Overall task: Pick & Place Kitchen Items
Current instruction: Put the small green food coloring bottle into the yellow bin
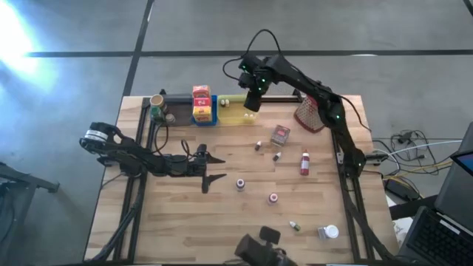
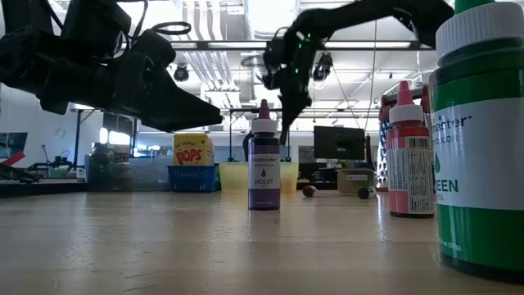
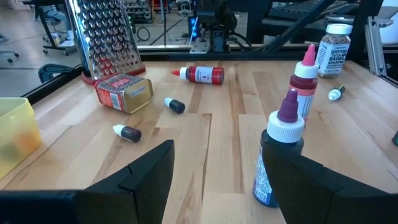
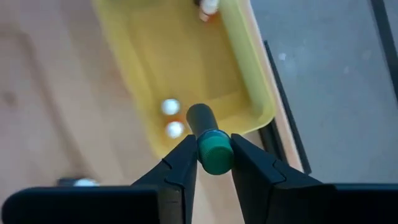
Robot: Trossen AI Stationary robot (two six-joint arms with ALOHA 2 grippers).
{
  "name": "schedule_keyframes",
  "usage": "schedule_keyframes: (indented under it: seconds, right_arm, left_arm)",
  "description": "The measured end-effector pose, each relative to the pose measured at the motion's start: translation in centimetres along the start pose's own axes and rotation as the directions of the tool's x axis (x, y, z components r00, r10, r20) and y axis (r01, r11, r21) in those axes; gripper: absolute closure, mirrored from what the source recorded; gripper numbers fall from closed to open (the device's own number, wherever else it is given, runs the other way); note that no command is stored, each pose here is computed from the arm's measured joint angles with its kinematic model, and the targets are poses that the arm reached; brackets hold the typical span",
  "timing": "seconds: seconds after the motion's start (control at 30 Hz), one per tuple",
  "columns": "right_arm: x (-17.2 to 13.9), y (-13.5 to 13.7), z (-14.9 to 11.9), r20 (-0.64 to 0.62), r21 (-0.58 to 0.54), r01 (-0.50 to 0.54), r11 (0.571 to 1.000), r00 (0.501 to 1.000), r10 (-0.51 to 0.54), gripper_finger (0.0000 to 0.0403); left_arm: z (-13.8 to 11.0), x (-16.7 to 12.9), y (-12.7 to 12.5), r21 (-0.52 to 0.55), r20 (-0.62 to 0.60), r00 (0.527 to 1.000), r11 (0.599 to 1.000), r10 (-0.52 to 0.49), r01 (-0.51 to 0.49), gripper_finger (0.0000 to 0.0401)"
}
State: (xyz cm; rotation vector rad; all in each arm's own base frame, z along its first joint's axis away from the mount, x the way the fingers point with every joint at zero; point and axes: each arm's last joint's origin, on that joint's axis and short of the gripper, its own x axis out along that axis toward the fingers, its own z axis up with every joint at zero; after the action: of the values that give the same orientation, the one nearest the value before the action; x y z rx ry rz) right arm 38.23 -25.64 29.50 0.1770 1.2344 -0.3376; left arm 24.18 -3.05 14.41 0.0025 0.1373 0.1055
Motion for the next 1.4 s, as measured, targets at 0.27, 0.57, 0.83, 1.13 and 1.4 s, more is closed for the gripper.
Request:
schedule_keyframes:
  seconds: [0.27, 0.57, 0.83, 1.13, 1.4]
  right_arm:
    - [2.5, -2.4, -0.5, -0.048, 0.061, -0.001, 0.998, 0.999, 0.004, 0.0324]
    - [2.6, -1.4, -0.3, -0.048, 0.04, -0.036, 0.999, 0.998, 0.037, 0.033]
    - [2.9, -1.2, -0.3, -0.045, 0.068, -0.053, 0.996, 0.997, 0.056, 0.0317]
    - [5.2, -0.5, -1.0, -0.09, 0.068, -0.087, 0.994, 0.992, 0.093, 0.0326]
    - [6.8, -0.3, -1.4, -0.098, 0.076, -0.091, 0.993, 0.99, 0.098, 0.0311]
  left_arm:
    - [-0.1, 0.0, 0.0, 0.002, -0.007, 1.0, 1.0, 0.0, 0.0, 0.0151]
    - [-0.1, 0.0, 0.0, 0.003, -0.011, 1.0, 1.0, 0.0, 0.0, 0.0151]
    - [-0.1, 0.0, 0.0, 0.003, -0.013, 1.0, 1.0, 0.0, 0.0, 0.0151]
    - [-0.1, 0.0, 0.0, 0.004, -0.015, 1.0, 1.0, 0.001, -0.001, 0.0151]
    - [-0.2, 0.0, 0.0, 0.005, -0.017, 1.0, 1.0, 0.0, 0.0, 0.0151]
